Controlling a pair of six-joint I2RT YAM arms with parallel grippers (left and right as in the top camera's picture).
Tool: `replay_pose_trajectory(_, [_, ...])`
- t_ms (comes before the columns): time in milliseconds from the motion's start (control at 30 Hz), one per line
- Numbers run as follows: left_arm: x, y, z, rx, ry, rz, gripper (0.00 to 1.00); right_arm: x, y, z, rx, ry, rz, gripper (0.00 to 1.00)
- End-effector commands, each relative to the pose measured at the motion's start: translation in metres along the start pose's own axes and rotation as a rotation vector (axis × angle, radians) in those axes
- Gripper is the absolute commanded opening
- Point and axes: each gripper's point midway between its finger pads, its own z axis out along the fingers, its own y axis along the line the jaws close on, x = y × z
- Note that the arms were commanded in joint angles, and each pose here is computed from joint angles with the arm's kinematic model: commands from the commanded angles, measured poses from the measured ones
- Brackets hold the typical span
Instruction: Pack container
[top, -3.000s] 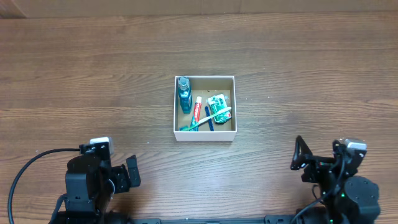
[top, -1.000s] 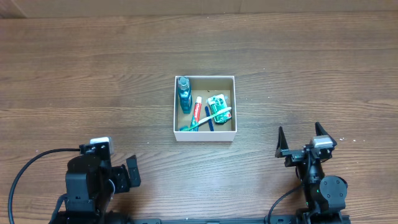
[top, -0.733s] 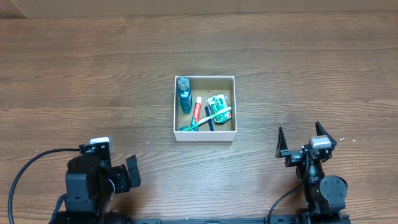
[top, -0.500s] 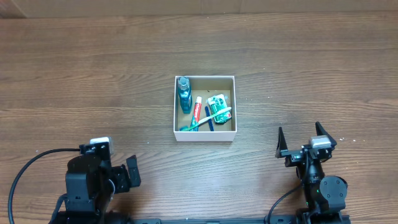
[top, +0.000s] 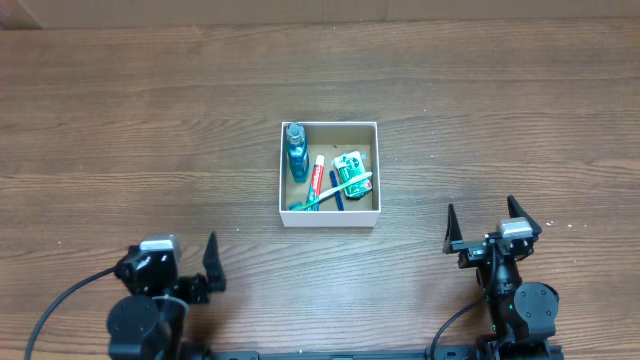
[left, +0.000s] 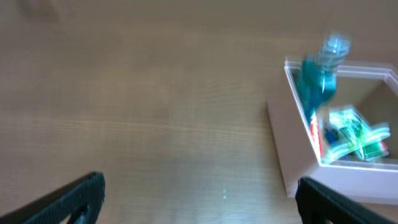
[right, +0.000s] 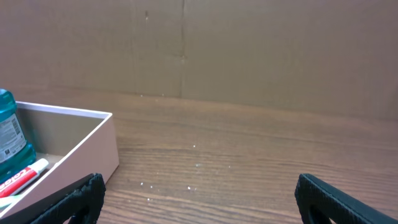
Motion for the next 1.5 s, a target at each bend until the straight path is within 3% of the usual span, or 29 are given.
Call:
replay_pose_trajectory(0, [0.008,0.000,0.029,0.003,-0.146,0.056,1.00,-0.002,0.001,0.000,-0.008,-0.013,-0.008,1.00])
replay_pose_trajectory(200, [-0.006,-0.006,0.050,0.023,-0.411,0.126,1.00,-0.002,0.001,0.000,-0.008,-0.013,-0.008,1.00])
replay_pose_trajectory(400, [0.025,-0.006,0.062,0.030,-0.288,0.172,1.00,-0.002,0.001,0.000,-0.008,-0.013,-0.008,1.00])
replay_pose_trajectory(1467, [0.025,-0.008,0.062,0.041,-0.287,0.174,1.00,-0.002,0.001,0.000,-0.008,-0.013,-0.008,1.00])
